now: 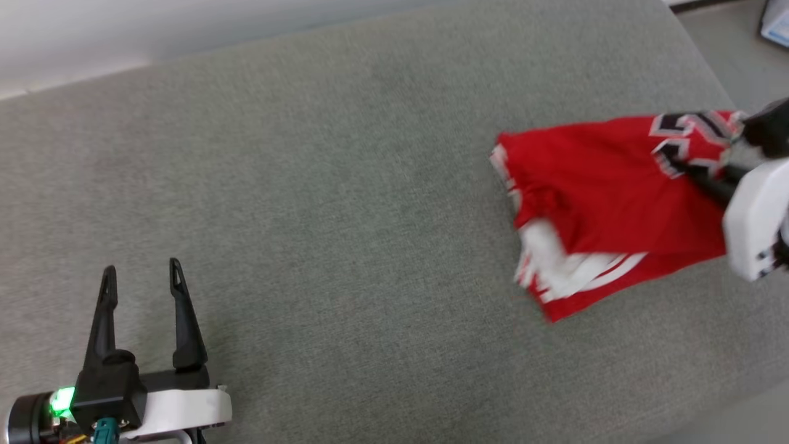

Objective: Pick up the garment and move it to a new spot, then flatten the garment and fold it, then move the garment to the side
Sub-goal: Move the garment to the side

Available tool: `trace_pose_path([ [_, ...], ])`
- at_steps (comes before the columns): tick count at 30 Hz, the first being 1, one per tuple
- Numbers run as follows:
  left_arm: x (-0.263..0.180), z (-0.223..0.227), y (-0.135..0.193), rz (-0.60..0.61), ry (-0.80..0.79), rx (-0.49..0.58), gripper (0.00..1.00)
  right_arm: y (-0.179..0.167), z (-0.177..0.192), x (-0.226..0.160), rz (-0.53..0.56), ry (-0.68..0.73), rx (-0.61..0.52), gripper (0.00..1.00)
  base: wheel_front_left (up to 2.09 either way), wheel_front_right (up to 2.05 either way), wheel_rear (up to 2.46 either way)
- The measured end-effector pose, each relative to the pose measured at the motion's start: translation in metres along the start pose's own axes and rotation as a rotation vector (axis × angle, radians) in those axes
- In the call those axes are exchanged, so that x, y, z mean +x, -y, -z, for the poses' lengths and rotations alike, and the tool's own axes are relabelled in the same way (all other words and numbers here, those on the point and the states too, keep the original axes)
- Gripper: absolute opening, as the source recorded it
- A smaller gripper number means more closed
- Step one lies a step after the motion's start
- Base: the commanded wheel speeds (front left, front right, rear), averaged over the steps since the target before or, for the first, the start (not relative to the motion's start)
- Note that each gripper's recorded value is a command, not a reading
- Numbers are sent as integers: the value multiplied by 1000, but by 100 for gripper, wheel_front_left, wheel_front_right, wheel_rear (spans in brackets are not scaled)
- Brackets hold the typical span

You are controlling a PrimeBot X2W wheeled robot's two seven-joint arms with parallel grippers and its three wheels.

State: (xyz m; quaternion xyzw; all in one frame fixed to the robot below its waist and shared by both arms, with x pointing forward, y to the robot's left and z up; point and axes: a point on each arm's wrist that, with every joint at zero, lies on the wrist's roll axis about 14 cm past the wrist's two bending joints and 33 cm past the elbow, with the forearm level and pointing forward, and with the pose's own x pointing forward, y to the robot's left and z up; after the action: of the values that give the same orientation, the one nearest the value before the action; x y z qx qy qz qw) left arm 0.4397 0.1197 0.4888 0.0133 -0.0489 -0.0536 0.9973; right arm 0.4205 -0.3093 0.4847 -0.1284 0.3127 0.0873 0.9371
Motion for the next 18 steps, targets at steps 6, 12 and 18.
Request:
trace_pose_path([
  [6,18,22,8,47,-23,0,100,72,29,9,198,-111,7,0,0,0,0],
  [12,30,45,1,44,-50,10,100,117,44,30,336,-161,20,0,0,0,0],
  [18,39,62,-5,38,-69,12,100,132,64,56,411,-191,23,0,0,0,0],
])
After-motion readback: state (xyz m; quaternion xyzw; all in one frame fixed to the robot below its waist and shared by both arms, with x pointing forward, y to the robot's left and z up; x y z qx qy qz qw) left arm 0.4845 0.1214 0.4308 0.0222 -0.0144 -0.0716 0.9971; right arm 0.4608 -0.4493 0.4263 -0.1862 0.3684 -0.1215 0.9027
